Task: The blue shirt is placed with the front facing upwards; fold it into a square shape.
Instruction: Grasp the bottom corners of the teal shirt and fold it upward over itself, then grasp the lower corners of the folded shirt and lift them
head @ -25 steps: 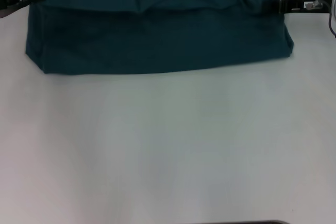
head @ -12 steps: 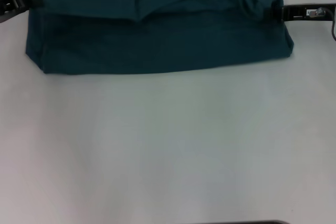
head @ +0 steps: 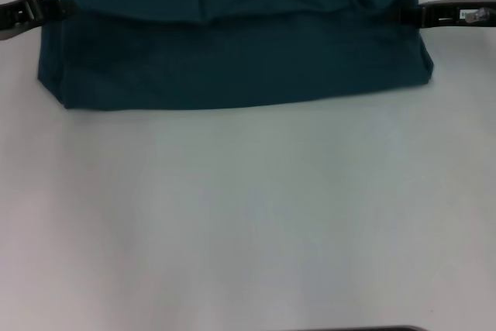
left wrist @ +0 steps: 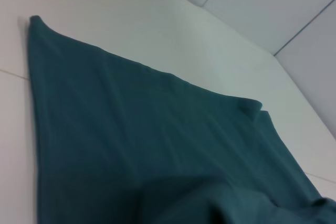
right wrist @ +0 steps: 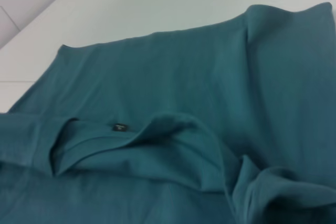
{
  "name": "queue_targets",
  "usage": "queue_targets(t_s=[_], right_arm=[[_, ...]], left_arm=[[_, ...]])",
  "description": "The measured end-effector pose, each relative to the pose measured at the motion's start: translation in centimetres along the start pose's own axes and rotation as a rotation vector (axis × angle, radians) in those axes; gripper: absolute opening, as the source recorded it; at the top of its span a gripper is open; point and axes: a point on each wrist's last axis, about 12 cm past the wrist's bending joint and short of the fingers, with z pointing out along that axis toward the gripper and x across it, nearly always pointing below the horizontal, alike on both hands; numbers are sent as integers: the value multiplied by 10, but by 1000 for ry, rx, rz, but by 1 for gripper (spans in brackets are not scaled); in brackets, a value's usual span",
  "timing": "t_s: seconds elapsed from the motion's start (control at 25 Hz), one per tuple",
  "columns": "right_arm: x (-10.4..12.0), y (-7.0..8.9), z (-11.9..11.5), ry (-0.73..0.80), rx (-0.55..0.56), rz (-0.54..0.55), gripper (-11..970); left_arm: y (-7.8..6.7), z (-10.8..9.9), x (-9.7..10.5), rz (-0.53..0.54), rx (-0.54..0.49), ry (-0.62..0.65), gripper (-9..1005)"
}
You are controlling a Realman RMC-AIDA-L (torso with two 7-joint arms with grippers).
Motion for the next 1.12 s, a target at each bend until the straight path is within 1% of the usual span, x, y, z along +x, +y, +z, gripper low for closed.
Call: queue_targets(t_s=[0.04, 0.16, 0.2, 0.24, 0.4, 0.6, 0.88, 1.0, 1.12], right_arm=[[1, 0, -3, -6, 1, -6, 116], [2, 0, -11, -26, -2, -10, 197], [2, -1, -15, -37, -5, -9, 245], [3, -1, -18, -47, -14, -8, 293], [5, -3, -28, -63, -42, -7, 479], [9, -8, -34, -50, -30, -10, 686], [16, -16, -43, 0, -13, 24, 740], [20, -21, -49, 37, -6, 60, 746], [22, -22, -50, 54, -4, 72, 743]], left_arm=[[1, -2, -1, 1, -3, -6, 4], [3, -9, -4, 6, -8, -30, 107], [3, -9, -4, 6, -8, -30, 142], [2, -16, -5, 2, 6, -52, 176], [2, -20, -6, -4, 26, -71, 353], [0, -22, -5, 0, 45, -59, 567], [2, -26, -1, 7, 38, -52, 860], [3, -25, 3, 16, 35, -26, 859], [3, -25, 6, 20, 33, -13, 858]])
